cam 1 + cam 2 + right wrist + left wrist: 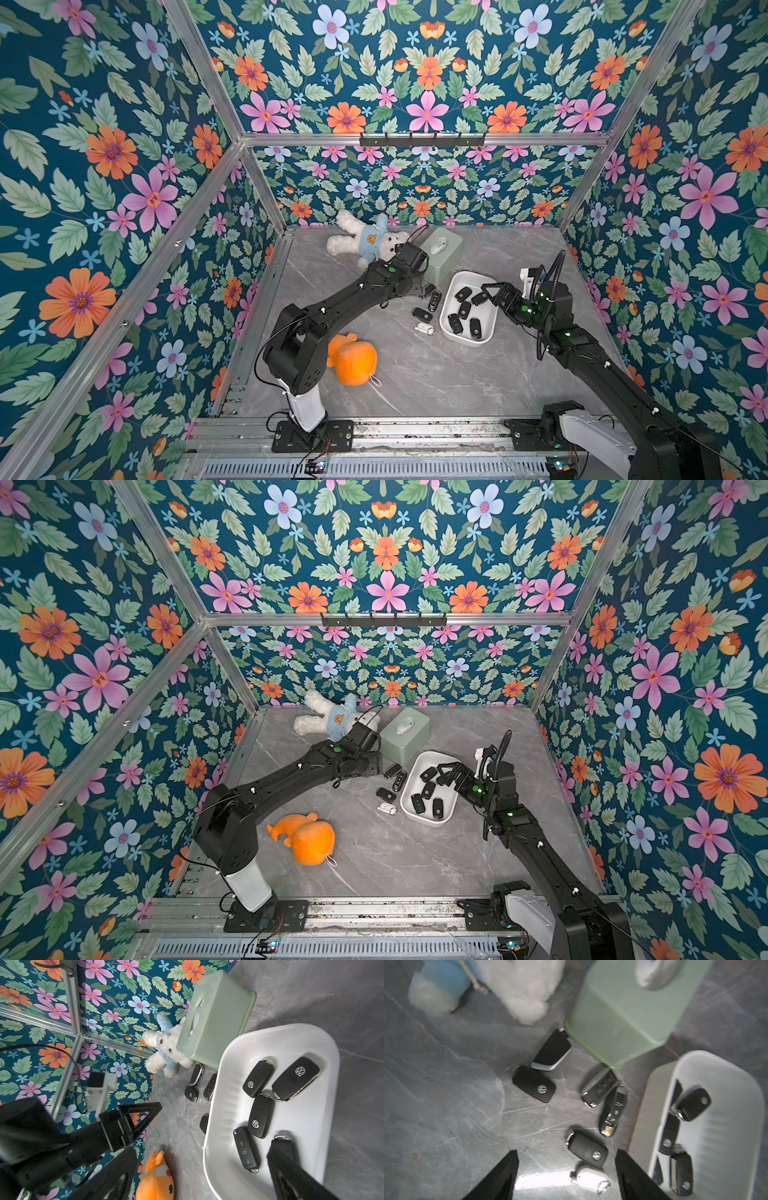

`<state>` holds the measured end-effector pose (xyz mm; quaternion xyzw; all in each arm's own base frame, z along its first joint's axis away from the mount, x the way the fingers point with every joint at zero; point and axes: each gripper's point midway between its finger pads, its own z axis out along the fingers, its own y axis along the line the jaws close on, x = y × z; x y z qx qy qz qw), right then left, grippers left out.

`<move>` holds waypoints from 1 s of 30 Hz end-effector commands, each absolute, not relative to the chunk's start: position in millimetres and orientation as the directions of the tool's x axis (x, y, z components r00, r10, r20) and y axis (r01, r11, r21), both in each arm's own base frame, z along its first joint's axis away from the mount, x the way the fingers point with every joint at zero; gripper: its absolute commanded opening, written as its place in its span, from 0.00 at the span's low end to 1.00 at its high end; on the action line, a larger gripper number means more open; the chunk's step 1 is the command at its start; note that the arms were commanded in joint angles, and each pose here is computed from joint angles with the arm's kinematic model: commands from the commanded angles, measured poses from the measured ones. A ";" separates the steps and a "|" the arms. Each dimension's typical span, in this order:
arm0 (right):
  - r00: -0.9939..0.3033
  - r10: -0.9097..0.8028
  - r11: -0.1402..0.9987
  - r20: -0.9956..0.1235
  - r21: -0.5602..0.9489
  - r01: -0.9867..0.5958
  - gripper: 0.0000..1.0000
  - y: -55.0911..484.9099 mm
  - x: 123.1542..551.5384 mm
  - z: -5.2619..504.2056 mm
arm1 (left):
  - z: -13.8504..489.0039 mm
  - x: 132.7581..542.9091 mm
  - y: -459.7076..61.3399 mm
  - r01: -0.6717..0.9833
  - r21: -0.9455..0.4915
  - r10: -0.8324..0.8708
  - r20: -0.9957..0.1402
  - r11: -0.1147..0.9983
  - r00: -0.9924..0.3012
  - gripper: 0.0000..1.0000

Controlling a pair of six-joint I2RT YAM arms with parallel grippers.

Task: Place the car key into the storage box
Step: Pick up the car key from the center of the board.

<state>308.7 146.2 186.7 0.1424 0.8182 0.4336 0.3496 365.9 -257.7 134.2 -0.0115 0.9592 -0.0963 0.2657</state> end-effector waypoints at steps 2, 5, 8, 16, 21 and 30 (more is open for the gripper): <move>-0.706 0.526 0.569 -0.474 0.813 -0.122 0.99 150.7 311.1 198.3 | 109.6 377.4 -239.1 -0.121 -0.305 -0.251 -0.431 0.945 -0.867 0.78; -0.712 0.521 0.557 -0.471 0.819 -0.134 0.99 153.2 309.9 198.3 | 93.7 388.6 -227.3 -0.189 -0.315 -0.314 -0.416 0.930 -0.853 0.78; -0.726 0.510 0.545 -0.461 0.827 -0.142 0.99 157.3 308.4 195.7 | 82.7 401.8 -222.2 -0.236 -0.310 -0.352 -0.405 0.921 -0.843 0.79; -0.739 0.502 0.537 -0.449 0.832 -0.140 0.99 162.0 310.6 187.6 | 66.9 431.9 -219.9 -0.393 -0.346 -0.508 -0.366 0.852 -0.780 0.82; -0.737 0.502 0.537 -0.453 0.831 -0.144 0.99 162.6 313.3 185.4 | 67.6 437.2 -212.8 -0.502 -0.352 -0.609 -0.357 0.790 -0.708 0.83; -0.745 0.499 0.520 -0.442 0.841 -0.151 0.99 166.9 318.2 180.3 | 47.8 423.5 -211.2 -0.658 -0.322 -0.732 -0.241 0.680 -0.638 0.82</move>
